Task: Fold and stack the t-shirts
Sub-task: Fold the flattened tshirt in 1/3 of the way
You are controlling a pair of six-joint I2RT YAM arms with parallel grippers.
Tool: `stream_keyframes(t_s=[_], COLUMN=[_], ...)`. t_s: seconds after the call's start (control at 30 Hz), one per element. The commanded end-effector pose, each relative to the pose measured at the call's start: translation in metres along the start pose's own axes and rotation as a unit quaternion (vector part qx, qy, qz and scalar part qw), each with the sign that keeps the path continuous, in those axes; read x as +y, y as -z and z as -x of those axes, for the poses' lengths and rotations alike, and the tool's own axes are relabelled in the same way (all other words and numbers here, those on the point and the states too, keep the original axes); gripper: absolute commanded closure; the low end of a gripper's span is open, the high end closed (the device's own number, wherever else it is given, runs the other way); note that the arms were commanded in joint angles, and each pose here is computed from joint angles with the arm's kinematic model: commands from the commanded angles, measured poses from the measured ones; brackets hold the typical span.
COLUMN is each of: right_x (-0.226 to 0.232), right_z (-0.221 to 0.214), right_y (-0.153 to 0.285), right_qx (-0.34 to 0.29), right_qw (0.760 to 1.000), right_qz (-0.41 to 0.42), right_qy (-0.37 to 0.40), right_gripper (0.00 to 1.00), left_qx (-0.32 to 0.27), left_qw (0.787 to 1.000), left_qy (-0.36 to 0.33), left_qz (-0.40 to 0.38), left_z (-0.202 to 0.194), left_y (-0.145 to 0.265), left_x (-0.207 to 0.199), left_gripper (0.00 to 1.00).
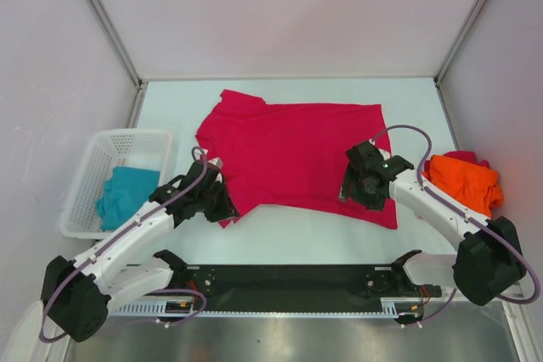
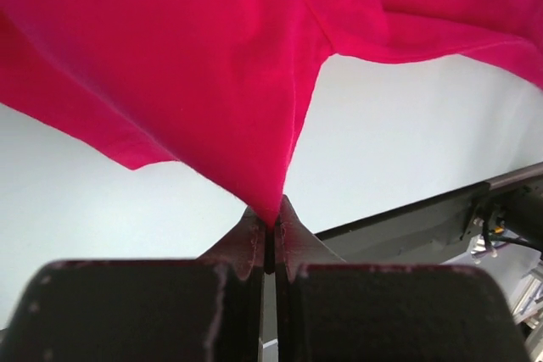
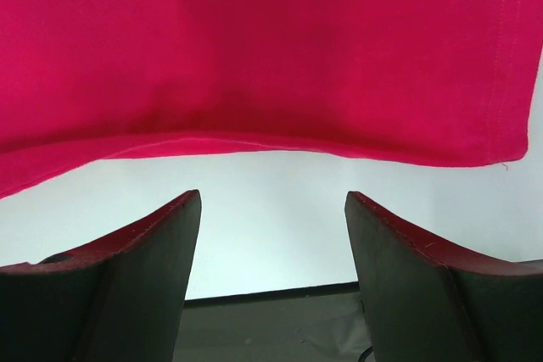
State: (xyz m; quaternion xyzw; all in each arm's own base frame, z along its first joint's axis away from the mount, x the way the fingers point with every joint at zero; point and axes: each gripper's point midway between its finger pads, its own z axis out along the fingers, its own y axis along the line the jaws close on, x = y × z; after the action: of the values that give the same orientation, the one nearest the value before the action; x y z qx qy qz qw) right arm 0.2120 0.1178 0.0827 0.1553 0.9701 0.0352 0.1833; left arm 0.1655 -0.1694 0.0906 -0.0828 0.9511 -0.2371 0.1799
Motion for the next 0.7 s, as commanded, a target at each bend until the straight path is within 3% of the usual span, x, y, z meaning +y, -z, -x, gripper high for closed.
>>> stream_keyframes(t_s=[0.0,0.33,0.67], right_x=[0.008,0.005,0.005], right_z=[0.008,0.008,0.006], right_y=[0.001,0.011,0.009], right_qx=[-0.019,-0.029,-0.024], right_qw=[1.000,1.000,1.000], right_qz=[0.005,-0.001,-0.002], right_qy=[-0.009,-0.002,0.007], right_gripper=[0.25,0.25,0.25], left_qx=[-0.022,-0.050,-0.060], left_qw=[1.000,0.997,0.995], left_qy=[-0.021,-0.050,-0.014], left_qz=[0.001,0.030,0.080], left_z=[0.022,0.109,0.164], left_y=[-0.003,-0.027,-0.053], left_x=[-0.013,-0.051,-0.019], left_gripper=[0.99,0.99,0.99])
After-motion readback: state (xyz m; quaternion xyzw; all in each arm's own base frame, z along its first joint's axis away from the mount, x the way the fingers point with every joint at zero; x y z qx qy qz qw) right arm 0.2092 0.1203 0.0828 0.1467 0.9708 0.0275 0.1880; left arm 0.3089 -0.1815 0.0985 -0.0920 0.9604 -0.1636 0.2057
